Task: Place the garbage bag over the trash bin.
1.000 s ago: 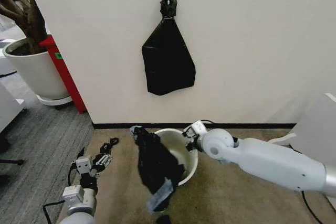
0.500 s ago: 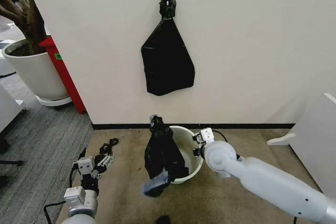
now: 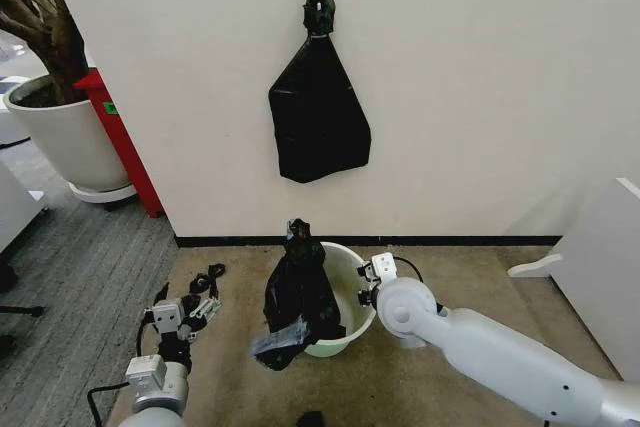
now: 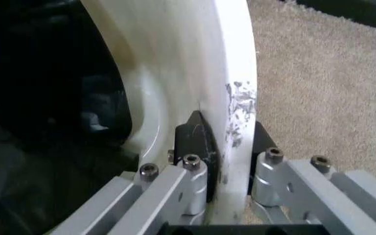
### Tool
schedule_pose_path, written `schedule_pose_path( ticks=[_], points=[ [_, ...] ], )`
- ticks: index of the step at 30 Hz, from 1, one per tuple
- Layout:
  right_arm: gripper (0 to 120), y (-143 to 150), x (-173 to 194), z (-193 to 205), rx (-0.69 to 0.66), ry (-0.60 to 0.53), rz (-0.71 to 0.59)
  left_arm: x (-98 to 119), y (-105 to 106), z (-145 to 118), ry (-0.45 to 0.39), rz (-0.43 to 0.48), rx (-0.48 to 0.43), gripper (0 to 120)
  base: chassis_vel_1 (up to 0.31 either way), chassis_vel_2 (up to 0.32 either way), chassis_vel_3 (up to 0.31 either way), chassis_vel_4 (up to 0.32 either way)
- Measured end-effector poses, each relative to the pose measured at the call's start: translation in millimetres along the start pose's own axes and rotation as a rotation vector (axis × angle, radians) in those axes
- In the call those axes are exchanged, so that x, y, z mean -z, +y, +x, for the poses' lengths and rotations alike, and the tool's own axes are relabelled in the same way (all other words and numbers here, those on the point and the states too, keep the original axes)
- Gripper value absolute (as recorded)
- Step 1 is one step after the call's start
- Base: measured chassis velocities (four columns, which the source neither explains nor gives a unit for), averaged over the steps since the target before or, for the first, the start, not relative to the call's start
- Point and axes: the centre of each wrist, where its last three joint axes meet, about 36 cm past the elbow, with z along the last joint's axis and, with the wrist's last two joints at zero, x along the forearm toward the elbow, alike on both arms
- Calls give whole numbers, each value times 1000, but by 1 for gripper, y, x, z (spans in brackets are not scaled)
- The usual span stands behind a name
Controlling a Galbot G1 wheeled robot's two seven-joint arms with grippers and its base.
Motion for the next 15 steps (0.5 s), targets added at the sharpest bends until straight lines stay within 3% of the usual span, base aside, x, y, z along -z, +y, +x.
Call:
schedule_pose_path(
  ticks=[5,15],
  points=[
    [18,6,8,-1,-107,0,-4,14,3,-17,14,-9,-57,99,0,0,0,0],
    [52,9,37,24,-109,-35,-36,27,10,-45,-3,-19,-71,99,0,0,0,0]
  ],
)
